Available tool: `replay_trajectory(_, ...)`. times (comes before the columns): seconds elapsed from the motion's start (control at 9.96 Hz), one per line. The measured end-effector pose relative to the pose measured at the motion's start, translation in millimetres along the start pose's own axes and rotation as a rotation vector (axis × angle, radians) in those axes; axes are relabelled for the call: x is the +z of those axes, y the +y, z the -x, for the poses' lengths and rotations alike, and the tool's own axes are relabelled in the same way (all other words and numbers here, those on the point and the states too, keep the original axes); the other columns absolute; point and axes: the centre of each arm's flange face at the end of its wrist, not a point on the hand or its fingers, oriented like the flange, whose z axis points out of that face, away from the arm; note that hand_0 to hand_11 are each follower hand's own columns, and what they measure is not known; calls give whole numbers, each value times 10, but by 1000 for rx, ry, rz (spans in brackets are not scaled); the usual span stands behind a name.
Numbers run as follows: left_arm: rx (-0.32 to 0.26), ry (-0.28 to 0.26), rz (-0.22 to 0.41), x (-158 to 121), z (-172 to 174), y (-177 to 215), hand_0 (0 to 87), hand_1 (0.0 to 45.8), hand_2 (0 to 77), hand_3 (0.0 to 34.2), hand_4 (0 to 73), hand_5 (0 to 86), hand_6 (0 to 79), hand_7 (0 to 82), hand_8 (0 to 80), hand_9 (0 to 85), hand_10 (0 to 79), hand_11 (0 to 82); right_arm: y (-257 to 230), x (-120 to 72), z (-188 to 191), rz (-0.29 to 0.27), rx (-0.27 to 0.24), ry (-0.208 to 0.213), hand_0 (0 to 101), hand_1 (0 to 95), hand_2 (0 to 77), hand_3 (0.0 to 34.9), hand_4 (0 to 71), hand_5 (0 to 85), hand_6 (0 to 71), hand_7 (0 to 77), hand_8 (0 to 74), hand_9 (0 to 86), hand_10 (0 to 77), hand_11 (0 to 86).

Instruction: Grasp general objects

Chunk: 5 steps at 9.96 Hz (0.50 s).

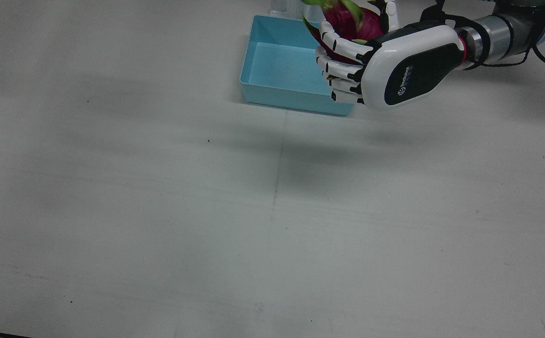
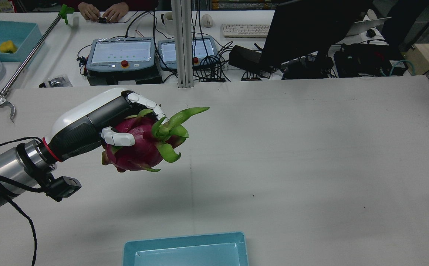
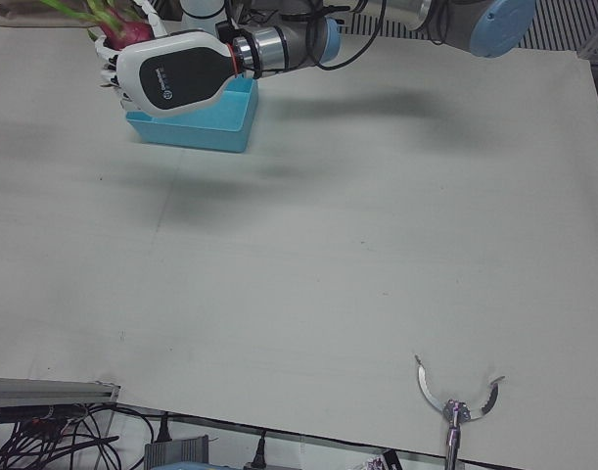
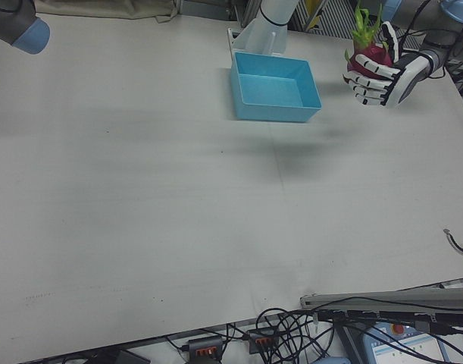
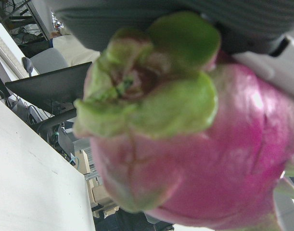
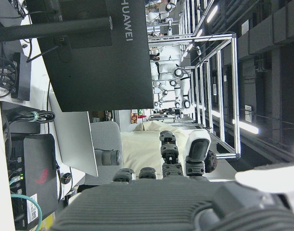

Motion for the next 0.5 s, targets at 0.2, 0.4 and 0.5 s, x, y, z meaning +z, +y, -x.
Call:
replay_trajectory(0.2, -29, -17, 45, 20, 170, 245, 459, 0, 185, 0, 540, 322, 671, 316, 698, 382, 447, 753, -4, -1, 0, -1, 0, 0, 8, 60, 16, 0, 0, 742, 0, 0, 0, 16, 0, 11)
replay_trajectory(0.4, -42, -35, 101, 22, 334, 540, 457, 0, 180, 0, 540, 322, 671, 316, 698, 382, 447, 753, -7, -1, 1, -1, 0, 0, 8, 60, 16, 0, 0, 742, 0, 0, 0, 16, 0, 11)
replay_trajectory(0.5, -46, -45, 130, 16, 415, 684, 463, 0, 164, 0, 540, 316, 671, 316, 693, 382, 447, 753, -8, -1, 0, -2, 0, 0, 8, 60, 16, 0, 0, 742, 0, 0, 0, 16, 0, 11)
